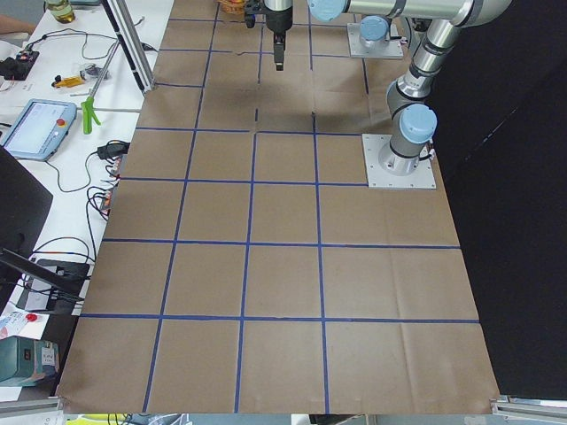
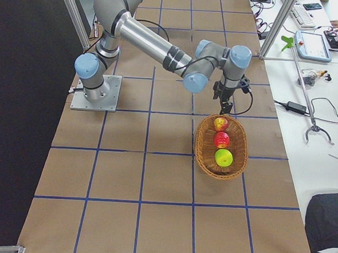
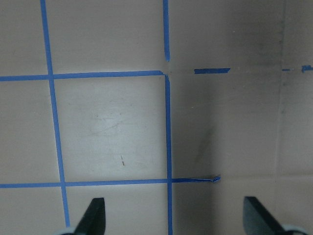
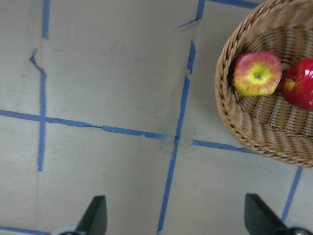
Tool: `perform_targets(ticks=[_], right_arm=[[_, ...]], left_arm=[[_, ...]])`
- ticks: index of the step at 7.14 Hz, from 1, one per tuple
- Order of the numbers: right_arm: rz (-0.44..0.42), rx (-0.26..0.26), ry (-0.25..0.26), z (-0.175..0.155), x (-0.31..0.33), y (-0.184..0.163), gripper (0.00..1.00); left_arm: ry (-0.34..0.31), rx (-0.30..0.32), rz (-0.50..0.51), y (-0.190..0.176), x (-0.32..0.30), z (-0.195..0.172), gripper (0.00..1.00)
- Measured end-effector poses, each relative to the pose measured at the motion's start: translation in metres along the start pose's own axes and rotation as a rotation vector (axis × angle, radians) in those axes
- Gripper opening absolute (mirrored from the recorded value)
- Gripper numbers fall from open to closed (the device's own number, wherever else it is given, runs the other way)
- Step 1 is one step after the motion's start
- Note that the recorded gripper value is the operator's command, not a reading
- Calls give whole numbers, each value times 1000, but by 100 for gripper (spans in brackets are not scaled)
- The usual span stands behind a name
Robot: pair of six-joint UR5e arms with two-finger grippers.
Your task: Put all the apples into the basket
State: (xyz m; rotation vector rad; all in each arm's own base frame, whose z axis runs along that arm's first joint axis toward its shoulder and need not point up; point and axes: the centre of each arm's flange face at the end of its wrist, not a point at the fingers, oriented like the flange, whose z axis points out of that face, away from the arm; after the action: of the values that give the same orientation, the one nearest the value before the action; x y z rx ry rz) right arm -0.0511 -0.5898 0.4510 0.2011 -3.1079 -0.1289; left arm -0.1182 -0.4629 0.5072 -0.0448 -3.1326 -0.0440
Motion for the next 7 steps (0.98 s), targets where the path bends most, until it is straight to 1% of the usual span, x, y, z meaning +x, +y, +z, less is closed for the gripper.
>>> perform_targets(ticks=[1,2,3,5,7], right_arm=[[60,-1,7,-35,-43,28,100],[117,12,19,-59,-78,49,100],[186,25,23,-73,-108,61,100],[280,38,27,-80,-166,69,100],[334,42,27,-78,-203,72,100]], left_arm=[[0,-3,4,-1,-1,1,99],[0,-10,4,-3,-2,4,99],[0,-16,4,-5,-2,6,99],[-3,-22,0,-6,-3,8,99],[-5,-19,-8,-7,-2,8,99]])
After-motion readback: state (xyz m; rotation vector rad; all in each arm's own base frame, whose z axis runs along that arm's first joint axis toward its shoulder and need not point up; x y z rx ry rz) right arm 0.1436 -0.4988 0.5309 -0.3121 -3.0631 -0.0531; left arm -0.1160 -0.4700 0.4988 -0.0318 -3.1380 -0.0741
